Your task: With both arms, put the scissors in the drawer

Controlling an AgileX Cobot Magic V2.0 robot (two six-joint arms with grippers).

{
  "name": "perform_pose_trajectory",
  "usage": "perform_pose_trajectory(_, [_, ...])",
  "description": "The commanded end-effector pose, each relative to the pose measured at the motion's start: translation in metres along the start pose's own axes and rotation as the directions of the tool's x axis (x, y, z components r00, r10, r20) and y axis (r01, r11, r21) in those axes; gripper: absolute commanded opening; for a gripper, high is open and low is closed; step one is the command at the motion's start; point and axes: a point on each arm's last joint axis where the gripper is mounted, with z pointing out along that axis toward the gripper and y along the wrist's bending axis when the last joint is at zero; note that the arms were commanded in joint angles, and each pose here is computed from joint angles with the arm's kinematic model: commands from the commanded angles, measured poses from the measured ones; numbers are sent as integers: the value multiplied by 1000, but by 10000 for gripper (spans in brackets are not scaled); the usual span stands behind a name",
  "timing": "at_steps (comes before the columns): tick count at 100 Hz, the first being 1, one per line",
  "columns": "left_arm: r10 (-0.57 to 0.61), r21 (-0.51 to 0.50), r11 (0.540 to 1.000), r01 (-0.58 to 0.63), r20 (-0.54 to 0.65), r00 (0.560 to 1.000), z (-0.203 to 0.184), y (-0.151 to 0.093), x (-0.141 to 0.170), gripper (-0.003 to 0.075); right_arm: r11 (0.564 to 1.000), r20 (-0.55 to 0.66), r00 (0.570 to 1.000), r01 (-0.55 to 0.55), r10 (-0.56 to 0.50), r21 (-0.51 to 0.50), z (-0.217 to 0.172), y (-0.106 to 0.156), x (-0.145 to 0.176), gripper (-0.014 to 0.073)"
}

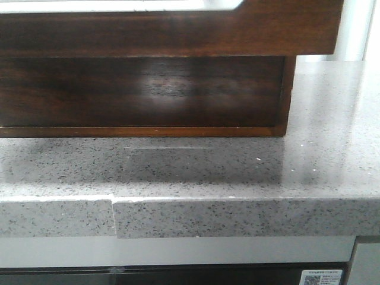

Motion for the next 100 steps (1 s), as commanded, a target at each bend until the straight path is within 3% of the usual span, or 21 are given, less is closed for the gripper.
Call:
perform_pose_trajectory(1, [-15,-6,1000,16,89,996,-5,0,-15,386,996,25,998,-51,49,73,-38,-17,15,223])
perform_pose_trajectory(21, [-15,-6,1000,16,89,996,-5,0,-15,386,981,128,978,-174,163,86,-83,-27,34,223])
perform_pose_trajectory(39, [-15,-6,1000,16,89,996,-5,0,-15,386,926,255,907,-366,334,88,-136,-43,75,222])
perform_pose_trajectory(53, [-15,-6,1000,16,89,996,-5,0,-15,386,798,327,788,-587,522,139,-159,-58,129,222])
perform_pose_trajectory(61, [-15,-6,1000,16,89,996,-5,0,-15,386,688,373,696,-703,614,180,-166,-60,162,222])
perform_pose_trajectory(70, [-15,-6,1000,16,89,996,-5,0,-15,386,571,416,604,-792,680,217,-167,-51,197,222])
perform_pose_trajectory(84, [-15,-7,1000,16,91,996,-5,0,-15,386,437,457,491,-870,741,226,-152,-18,237,222])
perform_pose_trajectory(100, [-15,-7,1000,16,92,996,-5,0,-15,386,391,437,405,-912,803,127,-115,28,259,222])
